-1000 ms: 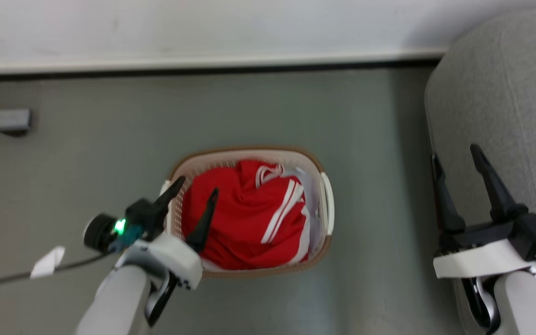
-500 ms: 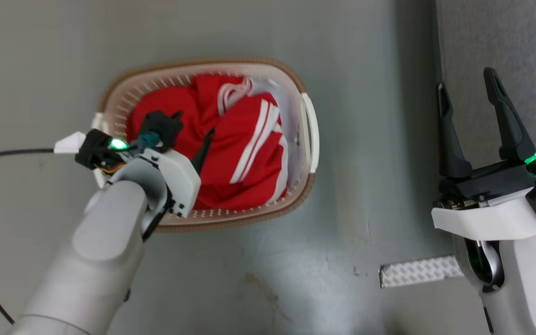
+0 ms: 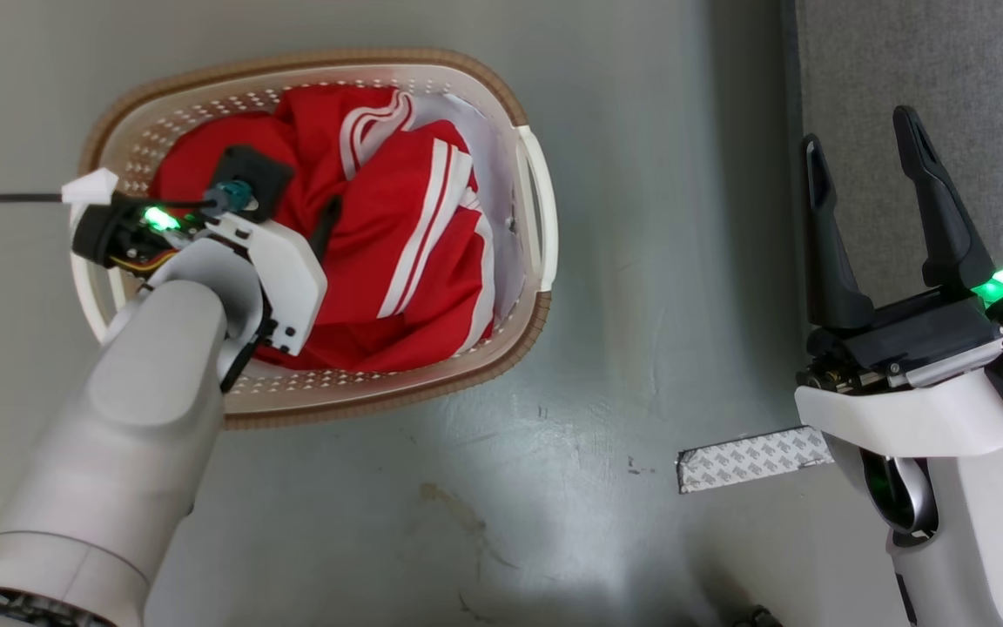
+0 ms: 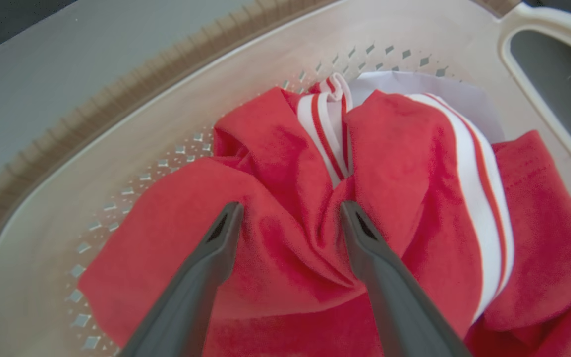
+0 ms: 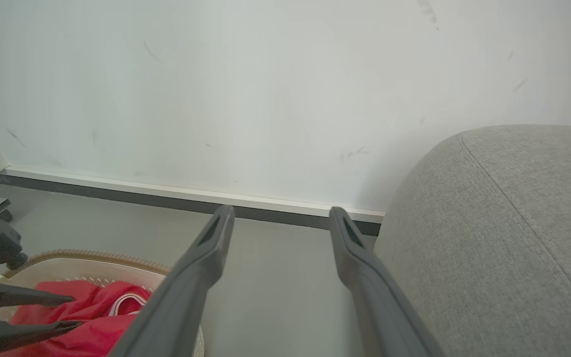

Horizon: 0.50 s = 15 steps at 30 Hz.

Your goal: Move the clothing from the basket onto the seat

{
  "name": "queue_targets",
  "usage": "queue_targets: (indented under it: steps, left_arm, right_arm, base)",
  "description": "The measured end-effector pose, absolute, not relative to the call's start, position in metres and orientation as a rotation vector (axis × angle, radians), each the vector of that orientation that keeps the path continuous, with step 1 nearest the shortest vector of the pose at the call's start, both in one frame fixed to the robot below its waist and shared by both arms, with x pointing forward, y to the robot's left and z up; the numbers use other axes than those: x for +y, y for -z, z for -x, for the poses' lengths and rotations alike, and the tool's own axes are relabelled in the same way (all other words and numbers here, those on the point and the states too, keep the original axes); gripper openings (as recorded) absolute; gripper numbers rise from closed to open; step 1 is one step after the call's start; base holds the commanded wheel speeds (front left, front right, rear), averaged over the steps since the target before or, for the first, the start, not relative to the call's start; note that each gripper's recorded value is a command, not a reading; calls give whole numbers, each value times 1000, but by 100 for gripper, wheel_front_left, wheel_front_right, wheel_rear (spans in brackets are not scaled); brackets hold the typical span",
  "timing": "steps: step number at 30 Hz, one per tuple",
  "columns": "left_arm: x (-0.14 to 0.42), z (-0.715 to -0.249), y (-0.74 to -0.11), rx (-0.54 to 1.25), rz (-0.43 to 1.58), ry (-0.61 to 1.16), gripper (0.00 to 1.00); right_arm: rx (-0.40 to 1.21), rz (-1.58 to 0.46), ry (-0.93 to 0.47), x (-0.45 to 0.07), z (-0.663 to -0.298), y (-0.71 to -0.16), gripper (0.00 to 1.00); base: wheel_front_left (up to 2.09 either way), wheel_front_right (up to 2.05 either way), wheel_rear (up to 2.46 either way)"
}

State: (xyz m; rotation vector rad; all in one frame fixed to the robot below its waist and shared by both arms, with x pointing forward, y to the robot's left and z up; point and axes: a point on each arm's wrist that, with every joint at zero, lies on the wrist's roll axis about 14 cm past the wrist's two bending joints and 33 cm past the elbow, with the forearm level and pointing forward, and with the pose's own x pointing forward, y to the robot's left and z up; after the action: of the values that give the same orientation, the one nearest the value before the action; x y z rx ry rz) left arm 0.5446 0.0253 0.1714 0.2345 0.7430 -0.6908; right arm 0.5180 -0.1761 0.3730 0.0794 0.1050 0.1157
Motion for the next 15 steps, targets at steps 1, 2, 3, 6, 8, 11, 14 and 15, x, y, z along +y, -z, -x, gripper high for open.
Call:
queue_targets:
  steps: [1, 2, 3, 6, 8, 11, 14, 15]
  left_arm:
    - [25, -544, -169, 754, -242, 694, 100]
    - [25, -543, -166, 764, -248, 699, 100]
    - [25, -541, -162, 780, -256, 703, 100]
    - [22, -535, -153, 810, -268, 719, 100]
    - [19, -535, -150, 816, -270, 727, 100]
    - [19, -534, -144, 829, -275, 733, 48]
    - [16, -533, -142, 836, -285, 747, 0]
    - [16, -533, -143, 834, -283, 747, 0]
  right_arm:
    - [107, -83, -114, -177, -518, -372, 100]
    - [109, -84, -113, -177, -517, -372, 100]
    - [113, -87, -112, -177, -516, -371, 100]
    - [123, -92, -107, -179, -514, -367, 100]
    - [129, -92, -101, -181, -513, -365, 100]
    - [139, -93, -92, -184, -511, -362, 100]
    - [142, -96, -84, -187, -510, -362, 100]
    - [140, -100, -79, -188, -510, -362, 100]
  base:
    - [0, 0, 0]
    - [0, 0, 0]
    - [0, 0, 0]
    - [0, 0, 0]
    - [0, 0, 0]
    - [0, 0, 0]
    - [0, 0, 0]
    - [0, 0, 0]
